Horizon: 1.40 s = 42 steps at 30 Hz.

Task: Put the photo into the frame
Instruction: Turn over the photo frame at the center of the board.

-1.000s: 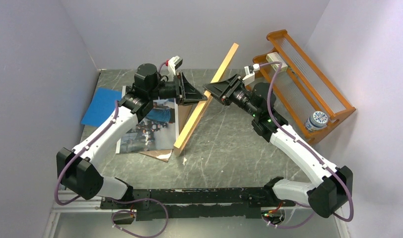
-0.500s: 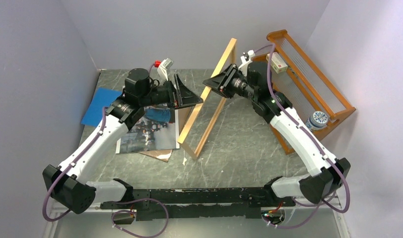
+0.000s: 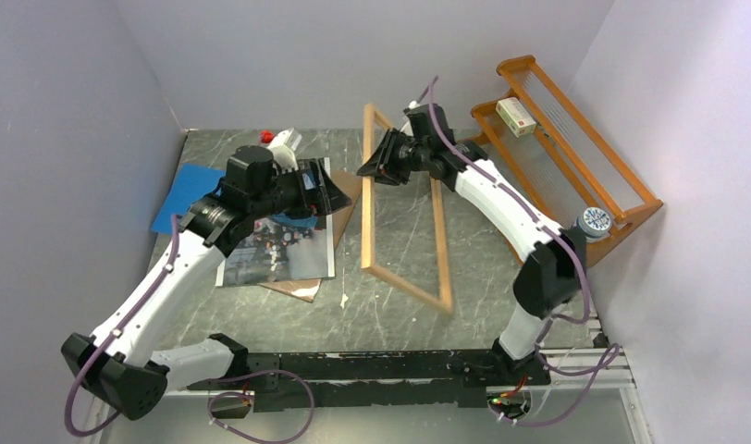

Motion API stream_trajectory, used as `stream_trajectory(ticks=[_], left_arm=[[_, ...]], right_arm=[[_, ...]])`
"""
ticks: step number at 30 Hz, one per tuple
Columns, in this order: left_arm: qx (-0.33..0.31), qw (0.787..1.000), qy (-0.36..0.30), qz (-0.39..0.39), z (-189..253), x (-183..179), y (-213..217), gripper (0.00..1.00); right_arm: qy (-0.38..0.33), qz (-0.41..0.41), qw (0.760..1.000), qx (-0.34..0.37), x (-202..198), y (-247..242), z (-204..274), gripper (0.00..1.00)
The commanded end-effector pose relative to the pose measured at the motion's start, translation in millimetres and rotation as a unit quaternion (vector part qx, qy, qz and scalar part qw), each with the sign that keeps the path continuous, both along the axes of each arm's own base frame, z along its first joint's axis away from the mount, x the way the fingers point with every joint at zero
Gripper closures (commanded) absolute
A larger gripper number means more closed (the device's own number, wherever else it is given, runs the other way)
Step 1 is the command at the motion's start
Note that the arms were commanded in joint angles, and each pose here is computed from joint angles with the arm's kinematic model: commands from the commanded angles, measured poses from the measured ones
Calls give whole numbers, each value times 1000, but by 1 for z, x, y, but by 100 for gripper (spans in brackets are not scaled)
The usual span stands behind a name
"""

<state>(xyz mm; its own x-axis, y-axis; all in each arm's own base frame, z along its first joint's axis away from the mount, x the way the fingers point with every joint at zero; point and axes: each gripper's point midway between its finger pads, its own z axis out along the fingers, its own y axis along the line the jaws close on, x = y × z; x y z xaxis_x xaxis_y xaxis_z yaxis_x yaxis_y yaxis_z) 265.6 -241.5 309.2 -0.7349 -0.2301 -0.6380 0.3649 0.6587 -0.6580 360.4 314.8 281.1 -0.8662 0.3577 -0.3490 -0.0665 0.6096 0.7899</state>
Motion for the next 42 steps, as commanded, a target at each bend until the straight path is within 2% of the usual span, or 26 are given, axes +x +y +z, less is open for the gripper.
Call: stream_trajectory(ticks=[1,6,14,21,31,36,42], left_arm=[[80,987,-42,130,-6,12,55,6],[109,980,-48,160,-10,14,71,6],[149,972,-17,179,-38,21,79,6],[165,970,9,177,-66,24,77,6],[173,969,75,157,-125,31,64,6],[175,968,97,154,-145,38,59,6],[179,964,105,166,-155,52,63,6]], right_arm=[[-23,35,999,-18,18,13,-7,83],[-6,42,999,-26,27,33,-30,84],[31,5,997,-66,31,54,-98,82],[59,-48,986,-148,37,43,-169,81],[86,-89,977,-177,24,32,-220,81],[96,-122,968,-199,28,23,-237,72],[103,-127,964,-210,36,28,-248,53]])
